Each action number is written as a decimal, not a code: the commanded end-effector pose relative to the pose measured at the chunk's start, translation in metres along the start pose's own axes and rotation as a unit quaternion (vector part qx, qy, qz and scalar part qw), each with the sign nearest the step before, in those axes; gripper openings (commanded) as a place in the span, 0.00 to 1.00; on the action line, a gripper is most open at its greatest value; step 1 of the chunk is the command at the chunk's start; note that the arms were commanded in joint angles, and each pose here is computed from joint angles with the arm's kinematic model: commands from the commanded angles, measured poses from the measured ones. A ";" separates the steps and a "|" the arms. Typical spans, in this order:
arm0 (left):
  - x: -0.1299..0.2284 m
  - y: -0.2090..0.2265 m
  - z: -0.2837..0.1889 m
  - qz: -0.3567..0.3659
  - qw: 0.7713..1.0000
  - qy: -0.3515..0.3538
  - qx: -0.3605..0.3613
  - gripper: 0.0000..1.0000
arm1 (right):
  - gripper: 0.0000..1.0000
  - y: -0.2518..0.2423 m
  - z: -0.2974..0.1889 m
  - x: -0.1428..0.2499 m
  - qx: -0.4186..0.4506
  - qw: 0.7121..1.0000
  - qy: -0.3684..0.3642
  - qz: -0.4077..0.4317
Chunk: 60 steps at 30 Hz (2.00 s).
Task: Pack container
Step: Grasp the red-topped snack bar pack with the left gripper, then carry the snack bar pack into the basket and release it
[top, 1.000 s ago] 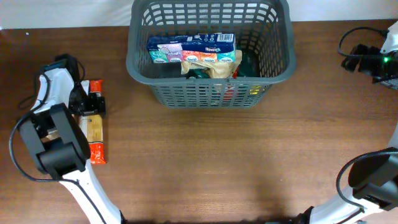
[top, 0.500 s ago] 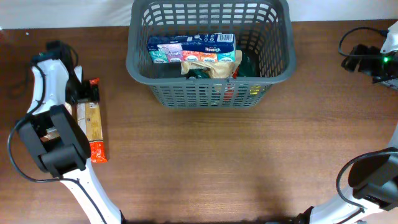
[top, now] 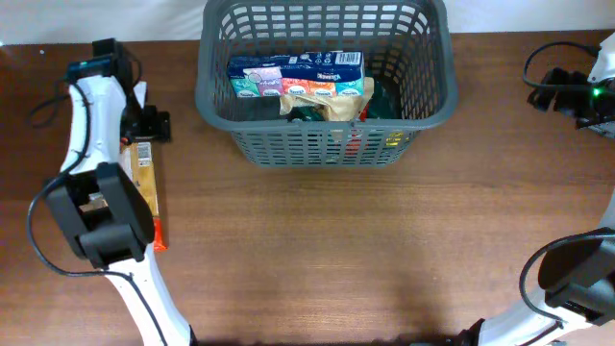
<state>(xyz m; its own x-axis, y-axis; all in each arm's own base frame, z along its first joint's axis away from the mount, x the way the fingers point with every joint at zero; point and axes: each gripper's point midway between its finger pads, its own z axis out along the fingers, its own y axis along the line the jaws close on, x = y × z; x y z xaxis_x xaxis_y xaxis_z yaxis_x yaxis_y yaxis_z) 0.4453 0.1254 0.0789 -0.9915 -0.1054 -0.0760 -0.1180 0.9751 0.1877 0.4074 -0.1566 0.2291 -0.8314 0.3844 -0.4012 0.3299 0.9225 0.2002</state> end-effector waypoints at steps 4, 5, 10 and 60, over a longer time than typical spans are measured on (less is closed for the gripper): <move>0.006 0.001 0.030 -0.017 0.999 0.030 0.006 0.99 | 0.99 0.003 -0.005 0.000 -0.003 1.000 -0.006 0.002; 0.009 0.001 0.036 -0.018 0.999 0.036 0.006 0.99 | 0.99 0.003 -0.005 0.000 -0.003 1.000 -0.006 0.002; 0.016 0.005 0.059 -0.023 0.998 0.062 0.008 0.99 | 0.99 0.003 -0.005 0.000 -0.003 1.000 -0.006 0.002; -0.066 -0.183 -0.399 0.510 0.667 -0.533 -0.106 0.02 | 0.99 0.003 -0.005 0.000 -0.003 1.000 -0.007 0.002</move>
<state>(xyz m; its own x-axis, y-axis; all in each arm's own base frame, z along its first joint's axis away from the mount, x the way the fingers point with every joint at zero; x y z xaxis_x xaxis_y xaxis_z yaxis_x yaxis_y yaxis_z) 0.5411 -0.0644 0.3973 -0.3190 0.6599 -0.6802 0.4019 0.7442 0.5335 0.4074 -0.1566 0.2291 -0.8313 0.3848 -0.4011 0.3304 0.9224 0.2000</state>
